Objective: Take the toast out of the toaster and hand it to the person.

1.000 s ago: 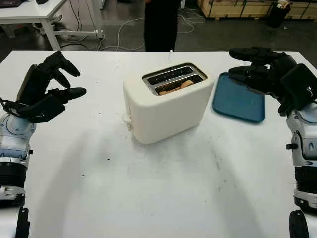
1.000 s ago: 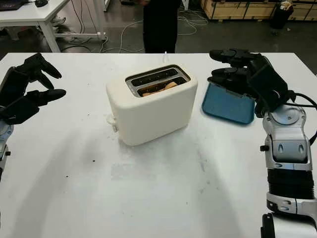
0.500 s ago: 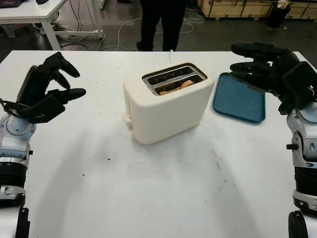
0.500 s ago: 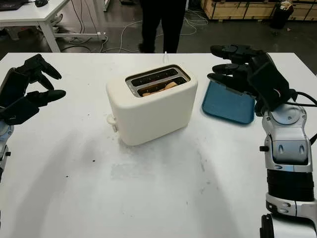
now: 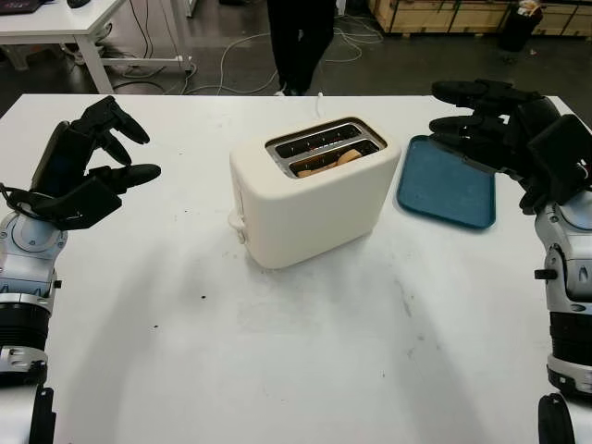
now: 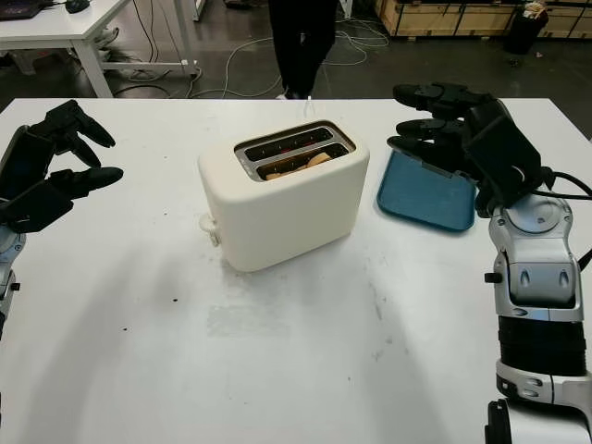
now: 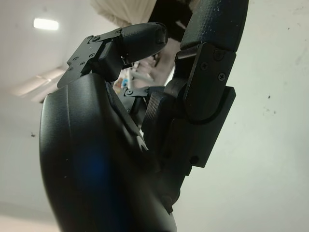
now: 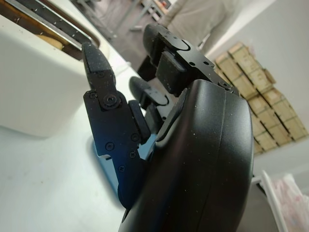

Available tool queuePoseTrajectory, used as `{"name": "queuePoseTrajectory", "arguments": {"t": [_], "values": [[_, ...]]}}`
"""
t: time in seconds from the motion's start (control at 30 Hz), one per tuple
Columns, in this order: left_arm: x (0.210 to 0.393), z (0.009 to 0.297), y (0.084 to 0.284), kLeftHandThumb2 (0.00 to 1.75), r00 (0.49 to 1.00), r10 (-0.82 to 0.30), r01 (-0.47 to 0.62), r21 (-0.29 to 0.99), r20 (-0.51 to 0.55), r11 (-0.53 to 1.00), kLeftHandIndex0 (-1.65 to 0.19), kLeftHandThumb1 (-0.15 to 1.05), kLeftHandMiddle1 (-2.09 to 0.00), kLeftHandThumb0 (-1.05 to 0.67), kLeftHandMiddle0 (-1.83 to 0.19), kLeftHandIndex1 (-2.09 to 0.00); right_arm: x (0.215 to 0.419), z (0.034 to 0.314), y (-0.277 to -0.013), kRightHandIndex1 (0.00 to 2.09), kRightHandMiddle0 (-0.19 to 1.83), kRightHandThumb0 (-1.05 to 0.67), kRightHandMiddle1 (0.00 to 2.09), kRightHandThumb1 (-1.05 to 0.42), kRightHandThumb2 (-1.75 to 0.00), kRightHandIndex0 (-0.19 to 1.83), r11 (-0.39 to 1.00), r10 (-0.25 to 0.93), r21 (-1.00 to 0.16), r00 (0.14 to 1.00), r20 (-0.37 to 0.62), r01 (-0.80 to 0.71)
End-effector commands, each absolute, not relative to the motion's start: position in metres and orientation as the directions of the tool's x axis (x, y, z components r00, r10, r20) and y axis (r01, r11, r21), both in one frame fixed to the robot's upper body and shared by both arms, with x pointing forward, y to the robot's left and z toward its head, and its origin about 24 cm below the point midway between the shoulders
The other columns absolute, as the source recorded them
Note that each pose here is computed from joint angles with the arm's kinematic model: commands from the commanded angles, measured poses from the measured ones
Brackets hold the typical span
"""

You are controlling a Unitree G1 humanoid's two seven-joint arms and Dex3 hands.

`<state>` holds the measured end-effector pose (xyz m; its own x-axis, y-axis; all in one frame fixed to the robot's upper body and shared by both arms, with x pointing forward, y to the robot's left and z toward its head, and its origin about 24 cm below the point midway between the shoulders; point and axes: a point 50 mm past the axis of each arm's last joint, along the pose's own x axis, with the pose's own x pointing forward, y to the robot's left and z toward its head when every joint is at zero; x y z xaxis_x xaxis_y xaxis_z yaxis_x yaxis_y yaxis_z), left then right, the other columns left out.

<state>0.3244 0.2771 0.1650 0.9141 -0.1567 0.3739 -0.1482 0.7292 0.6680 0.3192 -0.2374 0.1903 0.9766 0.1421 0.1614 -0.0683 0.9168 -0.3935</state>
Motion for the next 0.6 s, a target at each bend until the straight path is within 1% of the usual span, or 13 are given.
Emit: {"name": "queuePoseTrajectory", "arguments": {"t": [0.0,0.57], "values": [[0.3244,0.1700,0.2756,0.12,0.904,-0.161,-0.158,0.658,0.397,0.736,-0.35,0.92,-1.63,-1.05,-0.51,-1.56,0.3191,0.1886,-0.2393,0.53,0.77,-0.43,0.01,-0.79,0.00,0.58,0.921,0.134,-0.384,0.978,0.160,-0.063],[0.3248,0.1719,0.2745,0.12,0.900,-0.168,-0.159,0.662,0.402,0.733,-0.34,0.92,-1.62,-1.05,-0.50,-1.55,0.3186,0.1904,-0.2400,0.53,0.75,-0.39,0.00,-0.79,0.00,0.57,0.922,0.145,-0.380,0.976,0.165,-0.073]]}}
